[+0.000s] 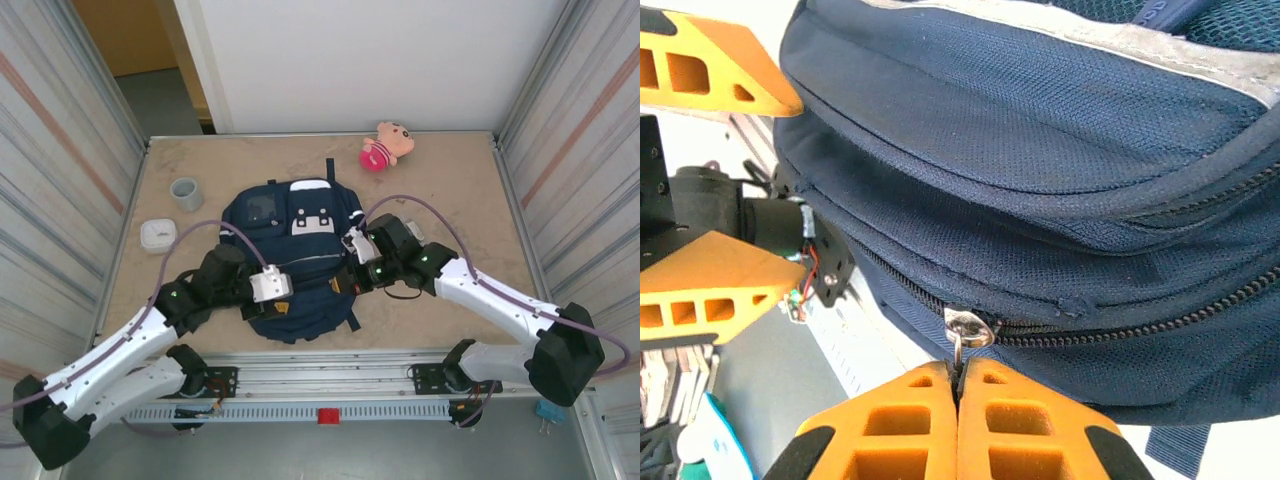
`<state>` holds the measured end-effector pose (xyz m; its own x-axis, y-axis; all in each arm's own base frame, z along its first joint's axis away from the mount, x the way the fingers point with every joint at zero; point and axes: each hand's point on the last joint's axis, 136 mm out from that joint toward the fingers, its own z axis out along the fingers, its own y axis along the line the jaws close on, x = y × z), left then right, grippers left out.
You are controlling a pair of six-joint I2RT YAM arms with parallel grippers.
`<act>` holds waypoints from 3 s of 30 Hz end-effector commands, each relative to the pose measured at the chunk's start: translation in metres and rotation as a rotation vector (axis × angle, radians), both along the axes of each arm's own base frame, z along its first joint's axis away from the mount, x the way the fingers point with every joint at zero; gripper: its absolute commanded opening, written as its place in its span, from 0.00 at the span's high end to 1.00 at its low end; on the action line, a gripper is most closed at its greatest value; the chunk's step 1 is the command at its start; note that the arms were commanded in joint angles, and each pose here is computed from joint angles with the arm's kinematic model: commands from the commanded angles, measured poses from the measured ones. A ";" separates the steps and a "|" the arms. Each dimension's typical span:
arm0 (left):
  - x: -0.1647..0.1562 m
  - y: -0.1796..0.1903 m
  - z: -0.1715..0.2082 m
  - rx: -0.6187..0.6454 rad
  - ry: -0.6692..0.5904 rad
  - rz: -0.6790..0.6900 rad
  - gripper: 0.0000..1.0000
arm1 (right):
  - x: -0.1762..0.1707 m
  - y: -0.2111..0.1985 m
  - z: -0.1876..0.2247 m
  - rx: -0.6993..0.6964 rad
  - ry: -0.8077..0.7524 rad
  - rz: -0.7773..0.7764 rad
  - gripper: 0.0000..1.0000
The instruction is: Pack books, pencil case, and school supplies into a backpack
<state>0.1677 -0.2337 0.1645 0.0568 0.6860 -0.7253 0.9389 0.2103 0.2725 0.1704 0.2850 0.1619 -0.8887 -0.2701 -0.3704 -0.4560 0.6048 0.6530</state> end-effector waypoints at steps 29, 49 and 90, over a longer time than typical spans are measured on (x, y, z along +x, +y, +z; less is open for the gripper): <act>0.024 -0.006 -0.015 -0.054 -0.032 0.205 1.00 | 0.012 -0.017 -0.043 -0.159 -0.201 0.044 0.45; 0.037 0.015 -0.001 -0.143 -0.090 0.330 1.00 | 0.007 0.012 -0.031 0.036 -0.127 0.234 0.46; 0.038 0.007 0.034 -0.254 -0.085 0.316 1.00 | 0.000 0.025 -0.033 -0.100 -0.091 0.178 0.63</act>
